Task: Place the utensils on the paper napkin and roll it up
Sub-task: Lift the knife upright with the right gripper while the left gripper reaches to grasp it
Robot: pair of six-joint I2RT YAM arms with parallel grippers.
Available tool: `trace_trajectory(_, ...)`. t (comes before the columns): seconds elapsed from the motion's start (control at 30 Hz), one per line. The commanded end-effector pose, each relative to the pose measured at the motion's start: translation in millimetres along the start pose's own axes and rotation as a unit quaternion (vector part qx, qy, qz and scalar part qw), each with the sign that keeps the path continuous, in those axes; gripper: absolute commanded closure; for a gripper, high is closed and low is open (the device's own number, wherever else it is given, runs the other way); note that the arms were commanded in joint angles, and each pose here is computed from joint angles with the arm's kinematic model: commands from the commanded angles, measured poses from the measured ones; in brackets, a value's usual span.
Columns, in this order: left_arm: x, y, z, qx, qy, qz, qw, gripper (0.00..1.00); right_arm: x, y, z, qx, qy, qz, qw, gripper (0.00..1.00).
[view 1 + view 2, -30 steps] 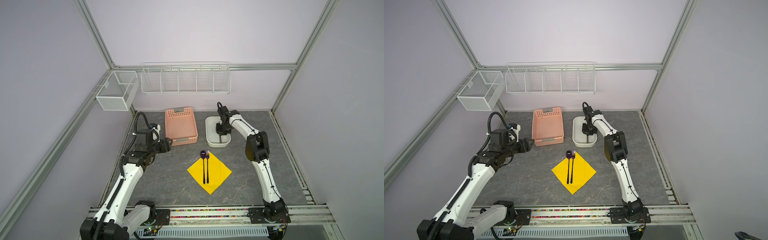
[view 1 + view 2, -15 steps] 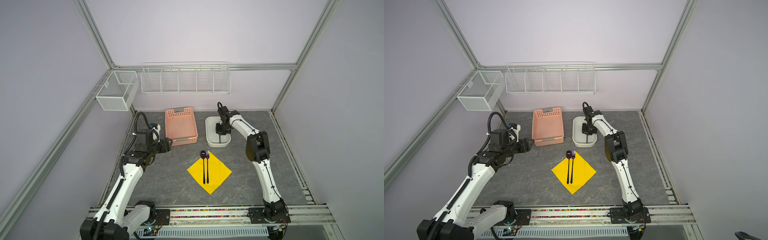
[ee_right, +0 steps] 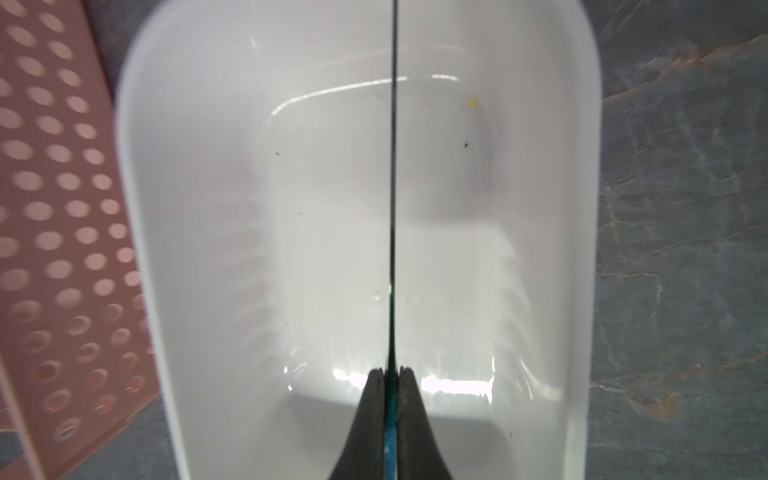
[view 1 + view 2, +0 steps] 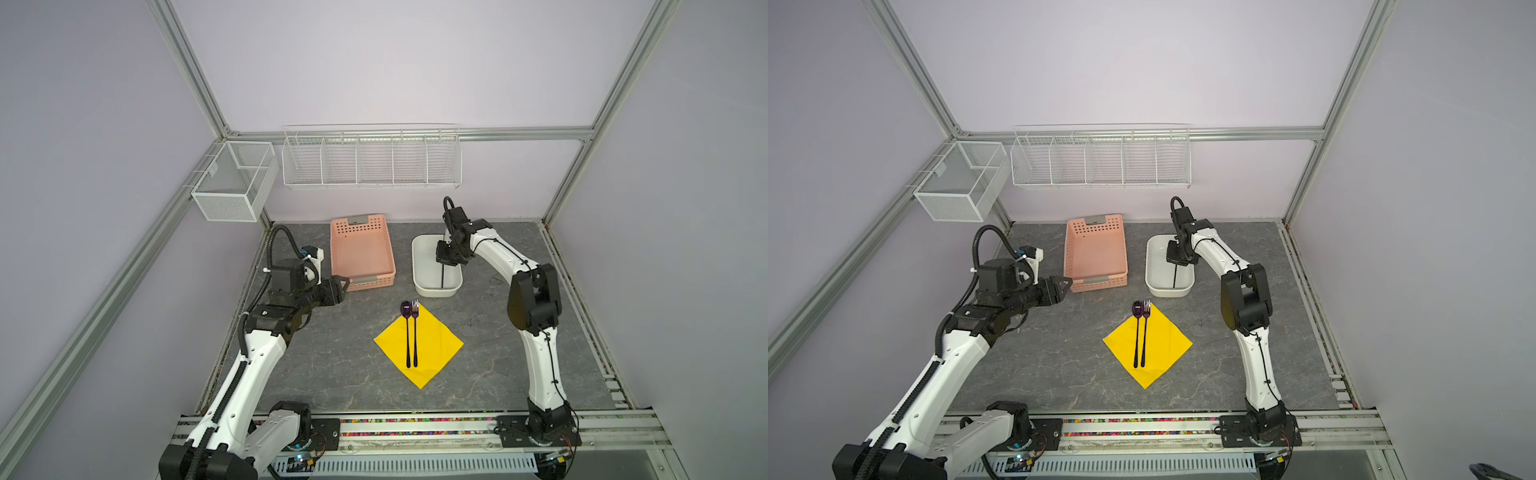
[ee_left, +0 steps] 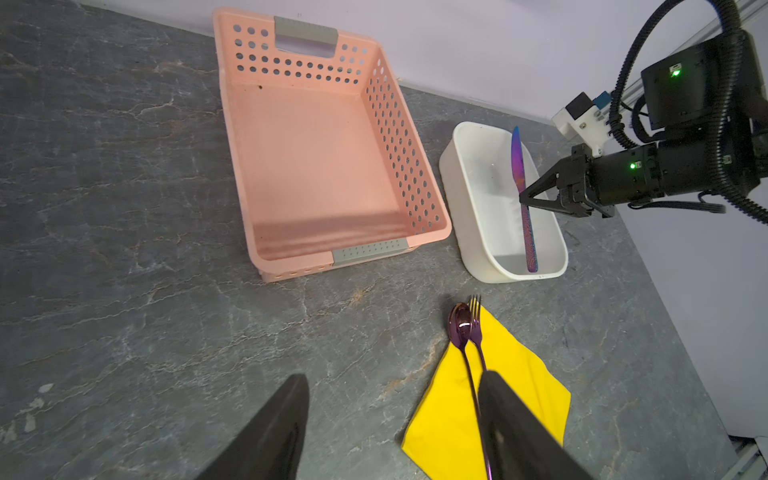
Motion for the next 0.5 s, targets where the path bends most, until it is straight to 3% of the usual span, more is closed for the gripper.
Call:
trace_trajectory(0.0,-5.1,-6.5,-3.5,0.037,-0.028,0.004,0.999,0.34,-7.1,7.0,-30.0,-0.055,-0.034,0.018,0.998,0.93)
trace_trajectory(0.2,-16.1,-18.3,-3.0,0.104,-0.059,-0.022,0.993,0.33,7.2,9.7,-58.8,-0.16,-0.036,0.044,0.986,0.93)
trace_trajectory(0.47,-28.3,-50.0,14.9,0.164,-0.04,-0.015,0.986,0.32,42.4,10.7,-98.1,-0.32,-0.023,0.037,0.946,0.93)
Point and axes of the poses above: each gripper's point midway between its finger pads, its own z axis out along the fingers, its own y axis along the line the jaws close on, x = y × z, the point moved 9 cm from there along -z, back along the fingers, and after that the axes turned 11 degrees about z, right-handed, at the moved point
